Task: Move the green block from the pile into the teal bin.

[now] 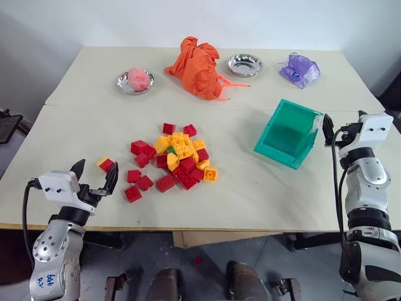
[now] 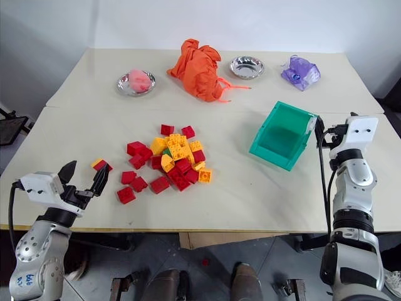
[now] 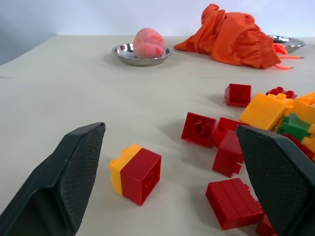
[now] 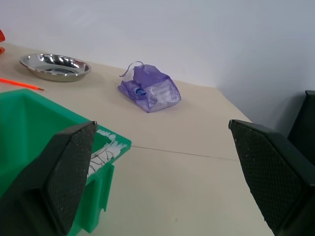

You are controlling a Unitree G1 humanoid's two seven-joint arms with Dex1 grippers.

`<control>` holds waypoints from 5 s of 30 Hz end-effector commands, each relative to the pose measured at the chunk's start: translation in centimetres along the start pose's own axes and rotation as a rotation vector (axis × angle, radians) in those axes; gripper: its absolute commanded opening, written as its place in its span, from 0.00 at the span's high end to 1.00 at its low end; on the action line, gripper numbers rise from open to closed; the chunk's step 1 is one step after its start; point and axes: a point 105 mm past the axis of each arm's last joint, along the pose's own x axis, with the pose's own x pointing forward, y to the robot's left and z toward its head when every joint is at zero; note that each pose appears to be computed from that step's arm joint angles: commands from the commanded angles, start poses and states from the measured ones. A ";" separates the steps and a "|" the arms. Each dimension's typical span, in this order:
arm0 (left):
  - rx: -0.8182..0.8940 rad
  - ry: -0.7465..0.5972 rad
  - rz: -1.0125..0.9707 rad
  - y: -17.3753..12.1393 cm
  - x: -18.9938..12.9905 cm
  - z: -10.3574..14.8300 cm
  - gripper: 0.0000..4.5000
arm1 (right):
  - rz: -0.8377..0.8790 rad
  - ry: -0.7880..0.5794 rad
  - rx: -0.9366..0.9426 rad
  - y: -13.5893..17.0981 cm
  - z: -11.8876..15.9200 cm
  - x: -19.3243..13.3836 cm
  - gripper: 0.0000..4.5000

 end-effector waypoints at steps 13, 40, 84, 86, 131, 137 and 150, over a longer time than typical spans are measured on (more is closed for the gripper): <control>0.242 -0.029 -0.729 -4.6 0.9 3.3 0.04 | 0.806 -0.051 0.101 9.0 6.6 -7.7 0.00; 0.156 0.130 -0.985 -17.2 15.1 -1.0 1.00 | 0.911 0.074 0.121 11.7 6.1 -14.2 0.00; 0.162 0.072 -0.898 -4.0 3.1 2.7 0.07 | 1.120 0.193 0.123 20.9 7.0 -10.3 0.00; 0.146 0.079 -0.935 -4.7 2.6 2.6 0.01 | 1.151 0.220 0.083 23.4 7.4 -9.0 0.00; 0.085 -0.058 -1.038 -10.8 2.6 2.8 0.00 | 0.652 -0.043 0.073 14.6 10.8 -0.2 0.67; 0.062 -0.096 -1.087 -13.0 4.2 2.9 0.00 | 0.375 0.015 -0.044 6.1 8.1 0.8 0.67; 0.091 -0.107 -1.071 -12.4 6.3 2.5 0.00 | 0.456 0.033 -0.016 5.6 6.8 0.9 0.00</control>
